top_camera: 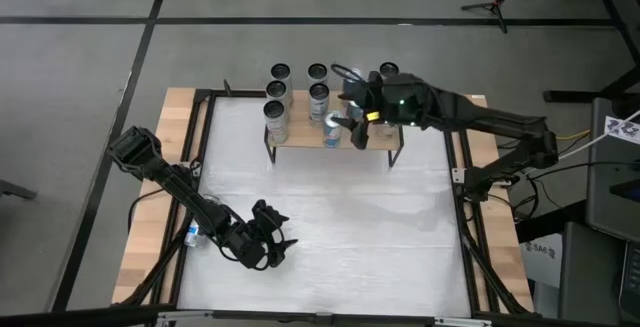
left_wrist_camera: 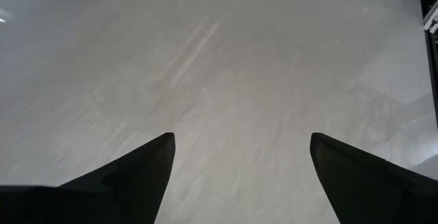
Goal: Sort soda cans
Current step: Put the blue soda can on the shelf and align with other blue soda cans
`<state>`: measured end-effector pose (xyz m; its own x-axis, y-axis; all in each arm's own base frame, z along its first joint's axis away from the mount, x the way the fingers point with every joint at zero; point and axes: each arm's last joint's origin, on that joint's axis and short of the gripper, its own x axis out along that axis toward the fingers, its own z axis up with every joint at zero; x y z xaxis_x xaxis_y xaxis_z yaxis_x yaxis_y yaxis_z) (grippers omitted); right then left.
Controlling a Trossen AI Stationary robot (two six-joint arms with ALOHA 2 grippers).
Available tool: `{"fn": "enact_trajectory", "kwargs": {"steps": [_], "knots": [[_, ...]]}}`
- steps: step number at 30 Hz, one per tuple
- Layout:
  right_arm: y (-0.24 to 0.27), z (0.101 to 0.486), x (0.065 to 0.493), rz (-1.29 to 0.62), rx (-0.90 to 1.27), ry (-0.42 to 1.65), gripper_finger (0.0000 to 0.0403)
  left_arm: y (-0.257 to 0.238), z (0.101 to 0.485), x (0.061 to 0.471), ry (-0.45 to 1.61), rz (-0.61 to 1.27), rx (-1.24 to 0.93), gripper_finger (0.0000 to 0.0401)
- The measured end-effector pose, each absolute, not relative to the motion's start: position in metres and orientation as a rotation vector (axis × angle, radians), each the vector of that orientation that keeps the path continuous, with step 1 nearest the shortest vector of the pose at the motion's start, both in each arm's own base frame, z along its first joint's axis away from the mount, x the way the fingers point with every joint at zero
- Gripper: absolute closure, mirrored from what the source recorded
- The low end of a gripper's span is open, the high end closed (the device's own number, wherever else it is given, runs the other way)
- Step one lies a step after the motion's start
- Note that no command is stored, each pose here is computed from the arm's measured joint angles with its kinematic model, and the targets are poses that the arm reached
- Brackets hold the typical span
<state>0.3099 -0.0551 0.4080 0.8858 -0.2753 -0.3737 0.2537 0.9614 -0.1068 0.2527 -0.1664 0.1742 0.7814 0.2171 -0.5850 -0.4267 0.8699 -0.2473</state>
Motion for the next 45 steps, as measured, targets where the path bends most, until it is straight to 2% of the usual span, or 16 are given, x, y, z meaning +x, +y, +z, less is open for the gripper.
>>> {"fn": "enact_trajectory", "kwargs": {"steps": [8,11,19,29,45], "knots": [[-0.050,0.444,0.305,-0.146,-0.029,0.315,0.0117,-0.165,0.175,0.253,0.545,0.389,-0.369,0.0067],[-0.051,0.446,0.312,-0.134,-0.021,0.334,0.0117,-0.165,0.175,0.253,0.541,0.392,-0.367,0.0067],[-0.056,0.417,0.341,-0.129,-0.005,0.487,0.0117,-0.165,0.175,0.253,0.542,0.390,-0.368,0.0067],[-0.061,0.388,0.358,-0.193,-0.014,0.628,0.0117,-0.165,0.175,0.253,0.545,0.387,-0.368,0.0067],[-0.064,0.381,0.358,-0.281,-0.053,0.696,0.0117,-0.165,0.175,0.253,0.546,0.387,-0.367,0.0067]]}}
